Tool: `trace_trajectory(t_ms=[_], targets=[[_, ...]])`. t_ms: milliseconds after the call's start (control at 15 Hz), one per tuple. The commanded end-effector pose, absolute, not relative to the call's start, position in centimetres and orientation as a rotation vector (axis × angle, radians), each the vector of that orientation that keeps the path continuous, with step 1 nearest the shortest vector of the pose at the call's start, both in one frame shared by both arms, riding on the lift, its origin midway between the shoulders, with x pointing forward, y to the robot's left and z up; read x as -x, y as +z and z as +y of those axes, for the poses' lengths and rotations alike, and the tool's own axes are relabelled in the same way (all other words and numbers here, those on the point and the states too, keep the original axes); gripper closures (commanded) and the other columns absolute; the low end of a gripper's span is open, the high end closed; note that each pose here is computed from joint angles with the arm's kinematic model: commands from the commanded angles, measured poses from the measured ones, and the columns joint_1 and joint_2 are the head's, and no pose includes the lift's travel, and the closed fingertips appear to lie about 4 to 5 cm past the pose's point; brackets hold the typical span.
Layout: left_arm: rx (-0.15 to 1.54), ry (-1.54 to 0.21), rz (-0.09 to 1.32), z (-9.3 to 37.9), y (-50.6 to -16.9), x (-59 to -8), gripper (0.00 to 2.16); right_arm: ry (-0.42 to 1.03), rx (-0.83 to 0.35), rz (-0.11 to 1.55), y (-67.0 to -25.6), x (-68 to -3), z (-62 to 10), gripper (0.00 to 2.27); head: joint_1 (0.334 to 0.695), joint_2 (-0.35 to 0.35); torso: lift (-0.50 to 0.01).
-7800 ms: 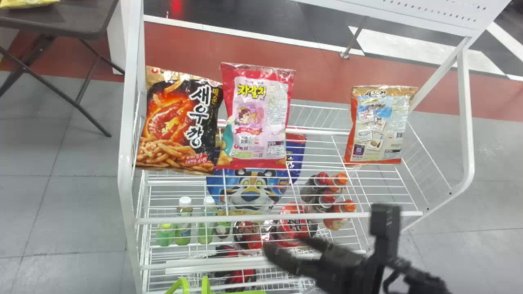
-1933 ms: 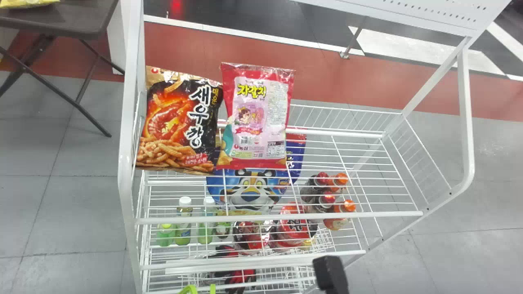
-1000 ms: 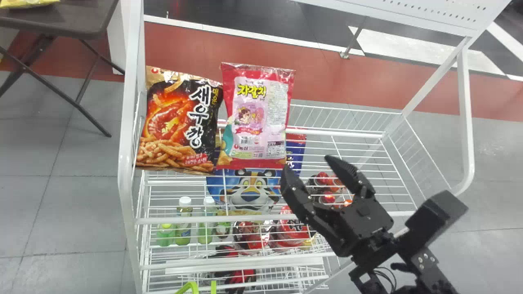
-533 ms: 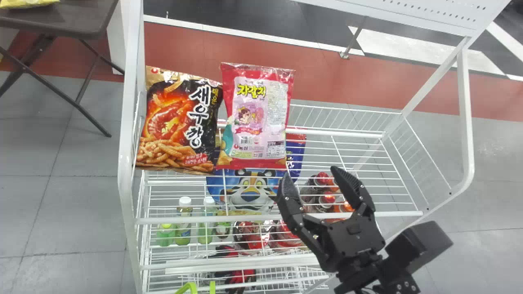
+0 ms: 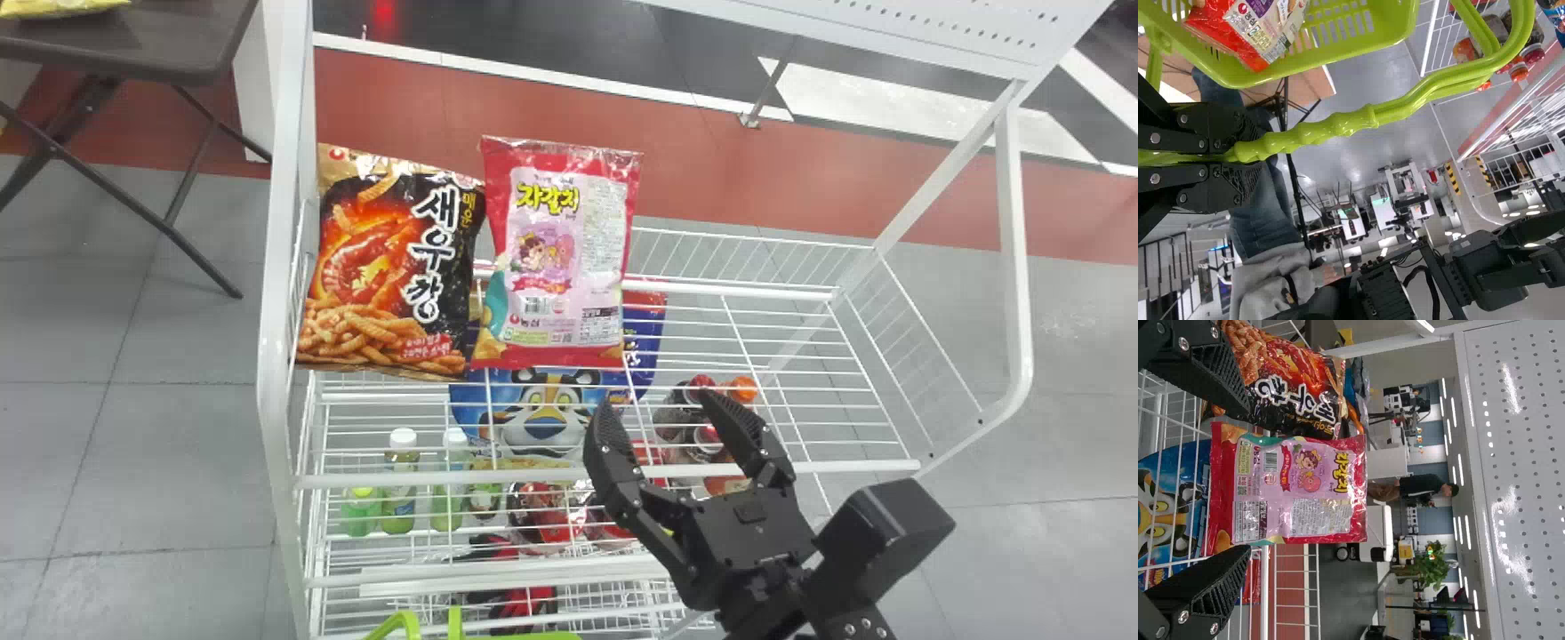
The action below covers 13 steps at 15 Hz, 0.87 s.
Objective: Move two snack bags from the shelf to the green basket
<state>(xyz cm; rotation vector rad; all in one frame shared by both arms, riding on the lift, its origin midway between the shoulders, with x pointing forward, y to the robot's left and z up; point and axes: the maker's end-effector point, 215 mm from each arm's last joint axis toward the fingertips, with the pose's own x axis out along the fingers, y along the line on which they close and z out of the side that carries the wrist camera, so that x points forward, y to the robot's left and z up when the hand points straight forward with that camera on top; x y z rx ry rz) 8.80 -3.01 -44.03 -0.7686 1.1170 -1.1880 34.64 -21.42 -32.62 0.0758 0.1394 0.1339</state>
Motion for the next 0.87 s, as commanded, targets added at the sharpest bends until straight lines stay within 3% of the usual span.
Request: trace_trajectory(t_ms=[0, 800], targets=[[0.768, -1.189, 1.115, -3.02, -43.9, -8.76, 2.15, 0.131, -0.078, 0.134, -32.58, -34.64, -21.27, 0.09, 0.695, -0.35, -0.016], [0.761, -1.182, 1.114, -2.7, -43.69, -8.53, 2.15, 0.132, -0.097, 0.131, -32.36, -34.53, -20.4, 0.09, 0.695, -0.35, -0.016]])
